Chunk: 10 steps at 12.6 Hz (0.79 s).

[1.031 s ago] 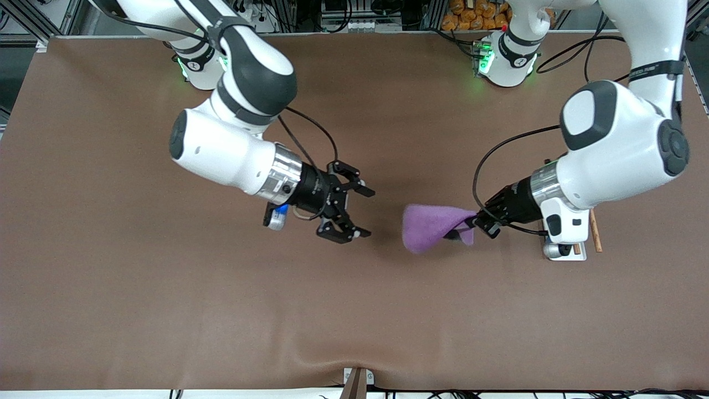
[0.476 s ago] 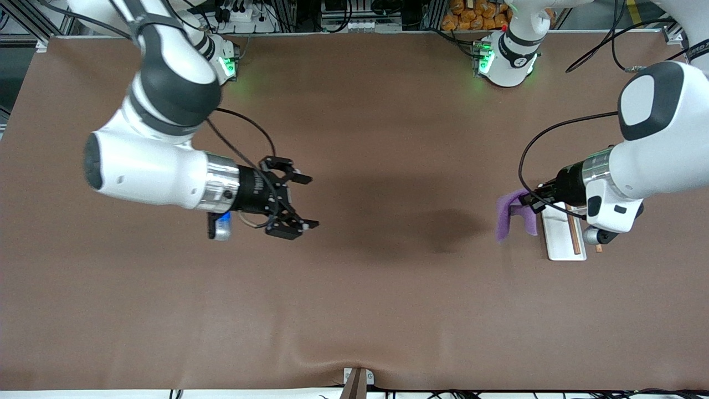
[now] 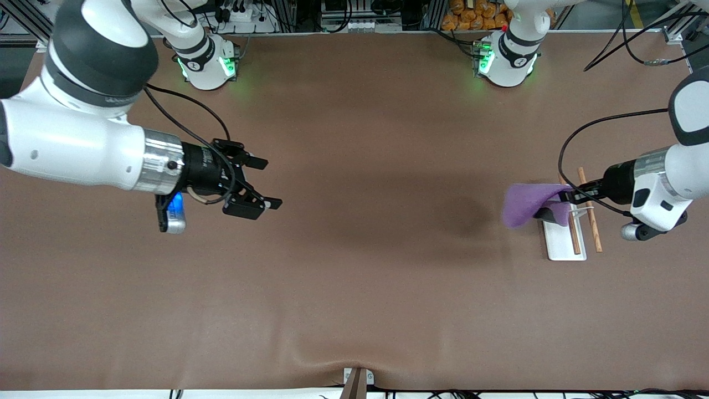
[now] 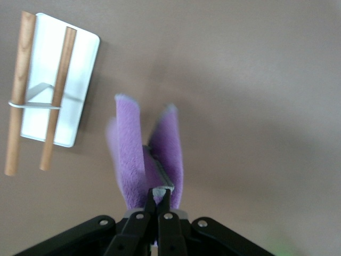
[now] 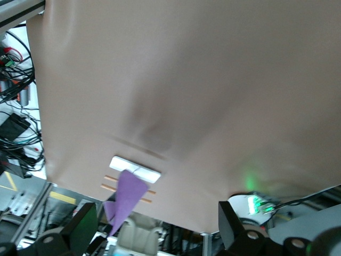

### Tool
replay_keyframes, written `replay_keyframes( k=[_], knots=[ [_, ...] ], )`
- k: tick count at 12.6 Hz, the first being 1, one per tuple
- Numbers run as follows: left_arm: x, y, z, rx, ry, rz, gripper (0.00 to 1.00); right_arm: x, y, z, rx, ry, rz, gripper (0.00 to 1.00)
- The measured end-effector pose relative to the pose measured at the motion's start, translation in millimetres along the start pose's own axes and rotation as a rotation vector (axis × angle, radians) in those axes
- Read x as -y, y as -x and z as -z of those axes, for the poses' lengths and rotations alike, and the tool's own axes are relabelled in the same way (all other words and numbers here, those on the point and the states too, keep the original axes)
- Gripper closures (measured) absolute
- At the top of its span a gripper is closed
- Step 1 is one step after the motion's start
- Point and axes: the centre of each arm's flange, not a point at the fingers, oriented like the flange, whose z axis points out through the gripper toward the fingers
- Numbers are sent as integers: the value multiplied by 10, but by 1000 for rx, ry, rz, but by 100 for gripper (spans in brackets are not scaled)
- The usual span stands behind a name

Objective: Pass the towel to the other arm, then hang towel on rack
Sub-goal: 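Carry the towel with the left gripper over the wooden dowels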

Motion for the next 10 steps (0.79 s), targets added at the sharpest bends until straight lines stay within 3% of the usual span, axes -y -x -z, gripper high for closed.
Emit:
replay_keyframes(
  k=[2, 4, 7, 10],
  knots=[
    [342, -115, -118, -7, 9, -56, 98, -162, -269, 124, -71, 97, 73, 0],
    [564, -183, -239, -14, 15, -76, 98, -330, -434, 318, -160, 191, 237, 0],
    [696, -220, -267, -28, -16, -128, 98, -589, -620, 703, -254, 313, 434, 0],
    [1133, -304, -261, -24, -11, -172, 98, -786, -956, 1007, -346, 487, 678, 0]
  ],
)
